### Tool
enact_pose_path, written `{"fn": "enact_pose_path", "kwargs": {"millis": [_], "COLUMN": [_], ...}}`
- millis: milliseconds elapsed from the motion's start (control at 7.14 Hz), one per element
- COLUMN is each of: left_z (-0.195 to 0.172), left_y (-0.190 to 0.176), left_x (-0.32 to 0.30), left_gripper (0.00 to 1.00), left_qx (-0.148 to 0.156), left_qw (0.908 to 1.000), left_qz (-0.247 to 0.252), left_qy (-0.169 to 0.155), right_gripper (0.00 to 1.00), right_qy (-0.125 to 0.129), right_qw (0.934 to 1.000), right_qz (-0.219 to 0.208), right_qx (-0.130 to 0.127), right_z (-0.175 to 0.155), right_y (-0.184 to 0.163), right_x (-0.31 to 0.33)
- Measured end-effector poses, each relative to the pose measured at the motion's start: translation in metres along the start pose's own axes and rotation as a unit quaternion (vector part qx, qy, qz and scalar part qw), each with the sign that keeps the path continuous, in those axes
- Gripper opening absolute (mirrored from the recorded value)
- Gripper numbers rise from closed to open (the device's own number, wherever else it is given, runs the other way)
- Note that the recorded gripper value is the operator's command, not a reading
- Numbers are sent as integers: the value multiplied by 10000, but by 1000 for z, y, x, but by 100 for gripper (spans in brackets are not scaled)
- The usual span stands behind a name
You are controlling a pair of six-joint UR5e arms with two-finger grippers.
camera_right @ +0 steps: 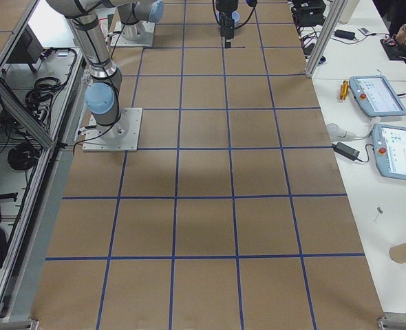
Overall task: Stack green bowl on blue bowl
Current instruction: 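Grasp the mint-green bowl rim with the left gripper near the robot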
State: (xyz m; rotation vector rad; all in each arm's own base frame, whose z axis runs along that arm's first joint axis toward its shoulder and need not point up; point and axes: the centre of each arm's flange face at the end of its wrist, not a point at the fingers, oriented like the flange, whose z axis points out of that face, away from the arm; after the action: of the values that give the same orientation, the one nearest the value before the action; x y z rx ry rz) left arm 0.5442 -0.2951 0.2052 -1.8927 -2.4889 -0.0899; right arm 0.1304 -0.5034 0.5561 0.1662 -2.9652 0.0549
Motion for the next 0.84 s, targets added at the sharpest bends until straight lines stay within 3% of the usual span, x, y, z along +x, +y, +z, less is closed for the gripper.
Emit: {"fn": "enact_pose_path", "kwargs": {"millis": [840], "left_z": [-3], "left_y": [1], "left_x": [4], "left_gripper": [0], "left_qx": [-96], "left_qw": [9998], "left_qz": [69], "left_qy": [158], "right_gripper": [100], "right_qy": [0], "right_qw": [10000], "right_qz": [-3], "right_qx": [1], "right_z": [0], "right_y": [0], "right_x": [0]}}
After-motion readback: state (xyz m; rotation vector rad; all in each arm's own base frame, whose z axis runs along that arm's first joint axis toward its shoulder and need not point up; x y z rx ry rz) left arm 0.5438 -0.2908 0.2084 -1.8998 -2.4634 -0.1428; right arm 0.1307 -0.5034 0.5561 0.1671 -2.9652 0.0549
